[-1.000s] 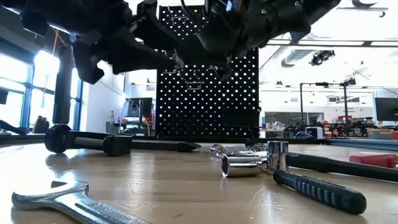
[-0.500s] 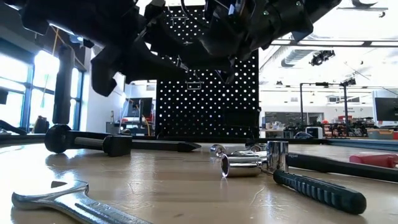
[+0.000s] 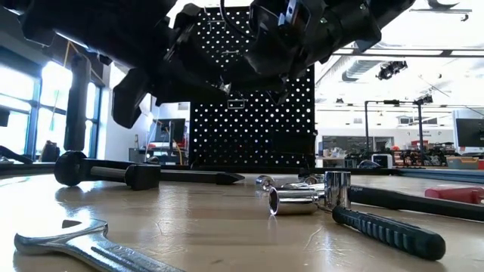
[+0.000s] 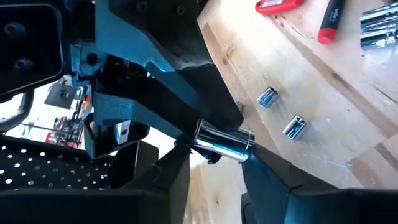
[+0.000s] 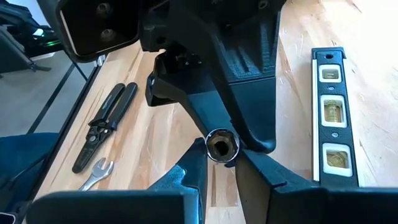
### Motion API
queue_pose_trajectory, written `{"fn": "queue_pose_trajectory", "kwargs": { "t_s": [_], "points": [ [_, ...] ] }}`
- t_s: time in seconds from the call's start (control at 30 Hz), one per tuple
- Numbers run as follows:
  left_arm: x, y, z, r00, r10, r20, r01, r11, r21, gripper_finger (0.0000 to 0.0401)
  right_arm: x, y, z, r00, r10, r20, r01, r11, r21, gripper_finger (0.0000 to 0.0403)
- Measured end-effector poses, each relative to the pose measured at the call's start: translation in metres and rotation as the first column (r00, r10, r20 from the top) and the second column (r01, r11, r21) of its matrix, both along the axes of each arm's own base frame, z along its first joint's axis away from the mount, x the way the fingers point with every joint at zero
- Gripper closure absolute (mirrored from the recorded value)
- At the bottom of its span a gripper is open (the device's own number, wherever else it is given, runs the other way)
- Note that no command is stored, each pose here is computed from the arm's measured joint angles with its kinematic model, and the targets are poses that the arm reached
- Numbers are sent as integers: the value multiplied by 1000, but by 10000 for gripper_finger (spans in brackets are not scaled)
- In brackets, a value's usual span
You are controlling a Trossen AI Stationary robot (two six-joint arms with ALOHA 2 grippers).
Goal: Hang tools onto peg board
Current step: Put the top center socket into the bottom peg board bin
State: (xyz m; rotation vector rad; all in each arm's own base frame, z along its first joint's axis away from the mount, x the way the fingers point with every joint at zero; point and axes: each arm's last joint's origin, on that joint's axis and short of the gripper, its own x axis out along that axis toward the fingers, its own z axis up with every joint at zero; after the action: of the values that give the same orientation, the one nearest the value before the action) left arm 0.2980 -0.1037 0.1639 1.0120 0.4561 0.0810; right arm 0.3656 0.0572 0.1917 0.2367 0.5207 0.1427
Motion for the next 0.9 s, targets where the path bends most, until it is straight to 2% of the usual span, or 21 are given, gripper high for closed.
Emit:
{"fn": "queue_pose_trajectory", "kwargs": {
  "t_s": [0.23,0.43,0.9],
  "points": [
    [0,-2,-1,1000,-17,-6,17,1000,-5,317,0,1,0,1000,8,-2,-8,1000,5,350],
    [-1,-1,-1,1000,1,-11,-1,1000,-15,330,0,0,0,1000,-2,-3,2,1000,12,350],
    [1,-2,5,998,47,39,-48,999,16,256,3,0,7,999,-13,50,11,1000,27,350]
  ]
}}
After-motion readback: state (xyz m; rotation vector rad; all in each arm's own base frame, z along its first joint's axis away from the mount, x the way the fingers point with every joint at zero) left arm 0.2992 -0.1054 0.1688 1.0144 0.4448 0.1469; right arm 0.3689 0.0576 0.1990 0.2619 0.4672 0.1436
